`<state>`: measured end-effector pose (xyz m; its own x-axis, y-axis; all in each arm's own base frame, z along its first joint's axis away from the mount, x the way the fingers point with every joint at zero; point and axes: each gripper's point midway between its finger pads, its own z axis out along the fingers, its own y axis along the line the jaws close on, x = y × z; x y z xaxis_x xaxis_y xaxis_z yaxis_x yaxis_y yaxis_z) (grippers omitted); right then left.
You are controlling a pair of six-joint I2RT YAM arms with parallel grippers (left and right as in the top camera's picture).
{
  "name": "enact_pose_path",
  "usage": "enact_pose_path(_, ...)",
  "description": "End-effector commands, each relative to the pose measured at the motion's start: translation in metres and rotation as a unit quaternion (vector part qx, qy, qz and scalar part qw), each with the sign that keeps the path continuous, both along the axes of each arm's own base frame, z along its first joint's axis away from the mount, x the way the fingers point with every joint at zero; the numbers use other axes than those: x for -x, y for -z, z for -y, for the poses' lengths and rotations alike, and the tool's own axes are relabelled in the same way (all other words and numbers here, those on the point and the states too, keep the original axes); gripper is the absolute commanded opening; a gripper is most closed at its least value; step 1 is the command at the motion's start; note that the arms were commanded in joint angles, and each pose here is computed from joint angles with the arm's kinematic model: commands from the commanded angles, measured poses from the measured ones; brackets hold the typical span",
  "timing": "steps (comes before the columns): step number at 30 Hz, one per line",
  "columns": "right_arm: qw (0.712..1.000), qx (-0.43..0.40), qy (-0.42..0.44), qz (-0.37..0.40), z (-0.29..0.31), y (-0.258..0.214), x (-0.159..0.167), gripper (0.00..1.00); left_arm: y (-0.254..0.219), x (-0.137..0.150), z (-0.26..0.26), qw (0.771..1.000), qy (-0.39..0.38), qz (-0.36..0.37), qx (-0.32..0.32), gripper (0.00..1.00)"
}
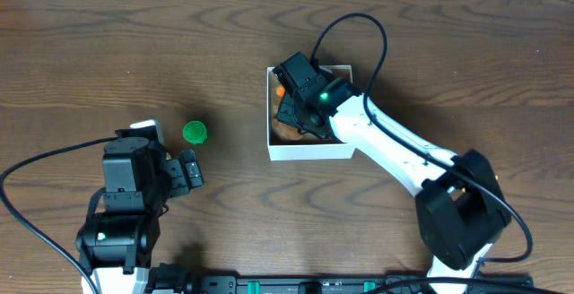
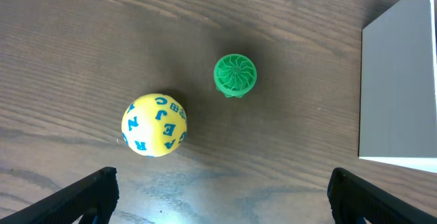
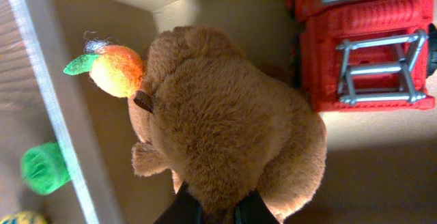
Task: Pack container
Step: 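Carry the bear with right gripper into the box and release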
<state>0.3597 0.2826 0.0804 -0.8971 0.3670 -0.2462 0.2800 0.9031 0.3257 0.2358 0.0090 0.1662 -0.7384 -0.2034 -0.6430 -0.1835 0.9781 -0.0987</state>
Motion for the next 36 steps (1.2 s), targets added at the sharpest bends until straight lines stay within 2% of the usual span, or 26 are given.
enact_pose_path(1,0.999,0.016,0.038,0.014,0.011,0.002,-0.012,0.01,-0.007,-0.001,-0.001,1.000,-0.004,0.004,0.001,0.98)
enact_pose_path(7,0.998,0.029,0.051,0.027,0.030,0.002,-0.028,0.04,-0.005,0.001,-0.001,1.000,-0.004,0.001,0.001,0.98)
enact_pose_path(10,0.998,0.036,0.039,0.034,0.035,0.001,-0.033,0.24,-0.006,0.001,-0.001,1.000,-0.004,0.001,0.001,0.98)
enact_pose_path(11,0.998,0.037,0.036,0.034,0.036,0.001,-0.034,0.34,-0.006,0.001,-0.001,1.000,-0.004,0.001,0.001,0.98)
enact_pose_path(14,0.998,0.040,0.017,0.035,0.034,0.001,-0.033,0.50,-0.006,0.001,-0.001,1.000,-0.004,0.001,0.001,0.98)
enact_pose_path(18,0.998,0.048,-0.015,0.041,0.027,0.001,-0.029,0.59,-0.005,0.001,-0.001,1.000,-0.004,0.001,0.001,0.98)
enact_pose_path(22,0.996,0.049,-0.048,0.064,0.017,-0.004,-0.033,0.64,-0.005,0.001,-0.001,1.000,-0.004,0.001,0.001,0.98)
enact_pose_path(29,0.987,0.053,-0.075,0.132,0.021,-0.047,-0.050,0.72,-0.005,0.001,-0.001,1.000,-0.004,0.001,0.001,0.98)
enact_pose_path(30,0.985,0.054,-0.079,0.145,0.026,-0.058,-0.054,0.79,-0.005,0.001,-0.001,1.000,-0.004,0.001,0.001,0.98)
enact_pose_path(31,0.983,0.058,-0.084,0.155,0.032,-0.067,-0.056,0.96,-0.006,0.001,-0.001,1.000,-0.004,0.001,0.001,0.98)
enact_pose_path(32,0.981,0.065,-0.085,0.165,0.042,-0.078,-0.057,0.99,-0.006,0.001,-0.001,1.000,-0.004,0.001,0.001,0.98)
enact_pose_path(36,0.981,0.087,-0.024,0.170,0.107,-0.116,-0.057,0.99,-0.006,0.001,-0.001,1.000,-0.004,0.001,0.001,0.98)
